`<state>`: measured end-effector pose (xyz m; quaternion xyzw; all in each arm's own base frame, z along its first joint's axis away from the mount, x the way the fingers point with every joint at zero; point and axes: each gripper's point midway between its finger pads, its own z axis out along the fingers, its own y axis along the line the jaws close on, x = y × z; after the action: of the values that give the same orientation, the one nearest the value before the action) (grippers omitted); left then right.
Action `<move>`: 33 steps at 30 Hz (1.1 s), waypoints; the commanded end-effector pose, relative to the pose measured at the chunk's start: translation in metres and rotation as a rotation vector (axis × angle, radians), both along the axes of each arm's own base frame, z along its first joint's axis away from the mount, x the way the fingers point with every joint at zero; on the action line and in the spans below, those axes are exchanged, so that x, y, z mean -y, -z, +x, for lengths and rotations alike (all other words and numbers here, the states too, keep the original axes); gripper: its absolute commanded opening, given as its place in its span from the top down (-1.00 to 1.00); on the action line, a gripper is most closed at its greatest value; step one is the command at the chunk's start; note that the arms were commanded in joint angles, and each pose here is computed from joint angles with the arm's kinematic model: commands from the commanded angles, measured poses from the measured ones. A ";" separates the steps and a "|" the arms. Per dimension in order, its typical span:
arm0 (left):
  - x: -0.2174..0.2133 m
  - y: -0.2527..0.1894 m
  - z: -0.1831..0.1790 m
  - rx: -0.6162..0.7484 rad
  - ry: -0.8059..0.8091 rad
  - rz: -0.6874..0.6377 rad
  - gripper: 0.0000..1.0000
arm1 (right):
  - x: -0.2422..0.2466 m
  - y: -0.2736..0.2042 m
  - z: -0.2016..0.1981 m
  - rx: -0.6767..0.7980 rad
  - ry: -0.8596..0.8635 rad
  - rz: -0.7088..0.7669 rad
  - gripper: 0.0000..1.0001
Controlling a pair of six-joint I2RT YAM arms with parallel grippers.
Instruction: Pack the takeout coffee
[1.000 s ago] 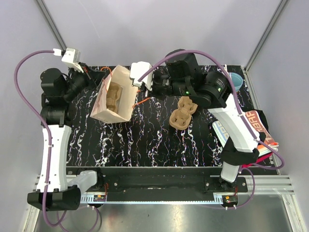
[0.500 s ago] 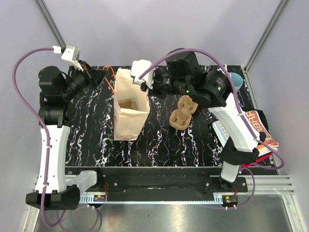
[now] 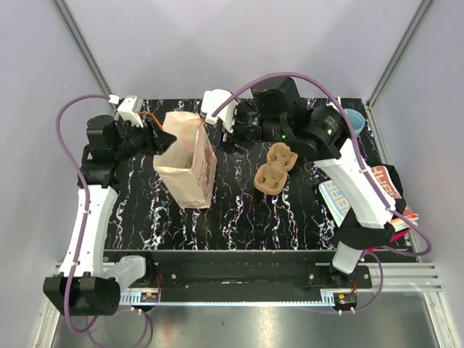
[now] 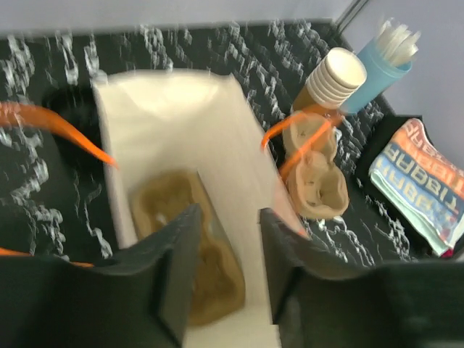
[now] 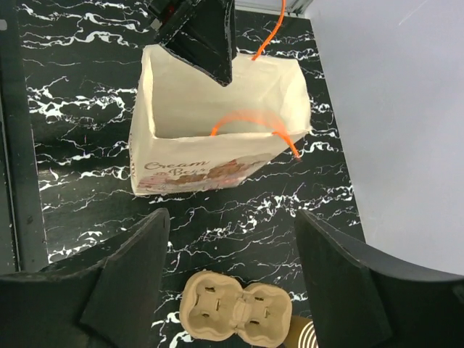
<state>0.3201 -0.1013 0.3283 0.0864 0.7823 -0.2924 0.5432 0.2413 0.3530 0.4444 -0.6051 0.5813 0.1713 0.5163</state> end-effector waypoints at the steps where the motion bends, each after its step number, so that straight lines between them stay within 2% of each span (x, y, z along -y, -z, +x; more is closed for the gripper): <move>1: -0.006 -0.029 0.004 0.121 -0.021 0.026 -0.17 | 0.006 -0.018 0.001 0.024 0.012 0.059 -0.54; 6: -0.006 -0.053 0.000 0.175 -0.018 0.024 -0.28 | 0.008 -0.009 0.013 -0.001 0.047 0.061 -0.59; 12: -0.006 -0.060 -0.002 0.190 -0.022 0.027 -0.46 | 0.003 0.002 0.045 0.013 0.121 0.075 -0.65; 21: -0.017 -0.079 -0.008 0.230 -0.085 0.066 -0.57 | -0.013 0.018 0.086 0.125 0.075 -0.001 -0.99; 27: -0.022 -0.083 -0.010 0.241 -0.097 0.100 -0.65 | -0.032 0.039 0.113 0.169 0.048 -0.045 -0.99; 33: -0.028 -0.072 -0.001 0.217 -0.125 0.125 -0.64 | -0.042 0.055 0.134 0.166 0.038 -0.061 -0.97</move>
<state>0.3143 -0.0821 0.3891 0.0999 0.7483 -0.2255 0.6158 0.3639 0.3876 0.3619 -0.6242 0.5884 0.0915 0.5057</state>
